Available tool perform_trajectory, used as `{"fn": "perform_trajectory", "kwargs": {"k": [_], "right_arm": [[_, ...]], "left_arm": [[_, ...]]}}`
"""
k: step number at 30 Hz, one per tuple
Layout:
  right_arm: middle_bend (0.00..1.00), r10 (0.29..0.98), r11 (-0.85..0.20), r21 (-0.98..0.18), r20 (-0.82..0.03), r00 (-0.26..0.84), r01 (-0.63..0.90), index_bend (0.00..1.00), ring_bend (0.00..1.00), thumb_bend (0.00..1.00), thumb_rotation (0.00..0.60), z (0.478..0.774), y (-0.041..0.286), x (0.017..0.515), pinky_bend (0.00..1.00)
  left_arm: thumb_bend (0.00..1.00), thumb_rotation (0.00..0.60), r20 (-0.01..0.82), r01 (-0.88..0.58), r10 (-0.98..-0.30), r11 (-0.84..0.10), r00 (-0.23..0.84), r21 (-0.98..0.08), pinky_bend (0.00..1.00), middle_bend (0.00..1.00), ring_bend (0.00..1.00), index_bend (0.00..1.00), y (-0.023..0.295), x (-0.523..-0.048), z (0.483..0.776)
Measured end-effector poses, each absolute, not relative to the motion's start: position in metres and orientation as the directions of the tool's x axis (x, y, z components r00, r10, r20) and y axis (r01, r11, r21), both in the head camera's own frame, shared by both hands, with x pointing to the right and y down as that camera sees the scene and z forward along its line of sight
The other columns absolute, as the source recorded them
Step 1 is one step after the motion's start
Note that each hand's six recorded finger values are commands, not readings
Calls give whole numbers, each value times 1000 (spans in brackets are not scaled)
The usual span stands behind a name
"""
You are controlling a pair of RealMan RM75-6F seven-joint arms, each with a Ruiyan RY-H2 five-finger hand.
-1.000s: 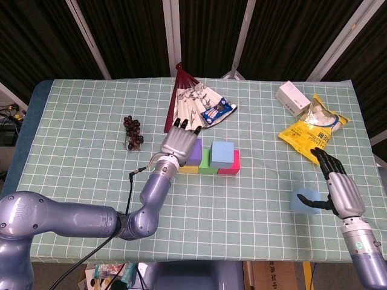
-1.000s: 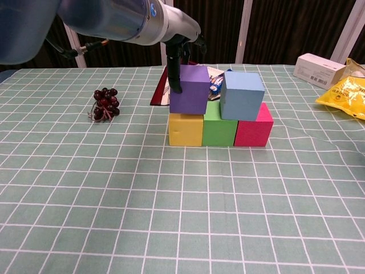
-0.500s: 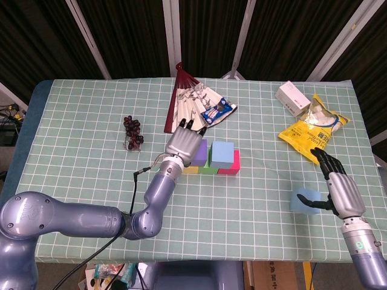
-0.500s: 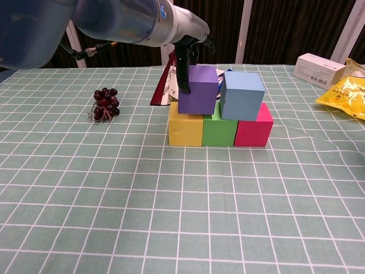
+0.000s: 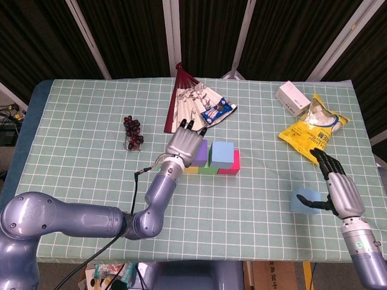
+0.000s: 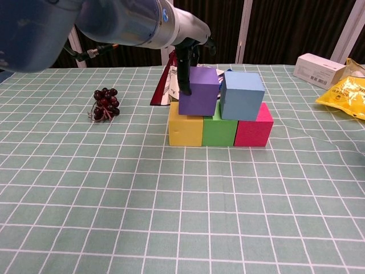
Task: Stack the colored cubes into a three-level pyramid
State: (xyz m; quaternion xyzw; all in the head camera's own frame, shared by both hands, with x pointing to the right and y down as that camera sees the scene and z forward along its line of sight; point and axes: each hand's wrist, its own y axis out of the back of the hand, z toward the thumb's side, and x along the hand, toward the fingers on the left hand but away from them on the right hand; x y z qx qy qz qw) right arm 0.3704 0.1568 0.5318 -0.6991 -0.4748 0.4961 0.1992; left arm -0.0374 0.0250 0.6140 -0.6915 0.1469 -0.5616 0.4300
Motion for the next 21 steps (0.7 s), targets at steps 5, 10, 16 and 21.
{"fn": "perform_trajectory", "kwargs": {"k": [5,10,16,21], "right_arm": [[0,860,-471,-748,-507,56,468,0,0,205,600,532,157,371,0],[0,859,-473,-748,-510,54,466,0,0,205,600,533,157,371,0],[0,857,-475,-747,-512,54,464,0,0,205,600,534,158,371,0],[0,857,-475,-748,-512,54,464,0,0,205,600,534,158,371,0]], "left_arm": [[343,600,652,283,-684,-587,329,-759,0,362,7,0,26,-36,616],[343,600,653,284,-682,-587,330,-758,0,361,7,0,26,-37,618],[344,600,651,282,-684,-587,330,-759,0,361,7,0,26,-37,619],[344,600,649,275,-685,-588,330,-761,0,361,7,0,25,-37,619]]}}
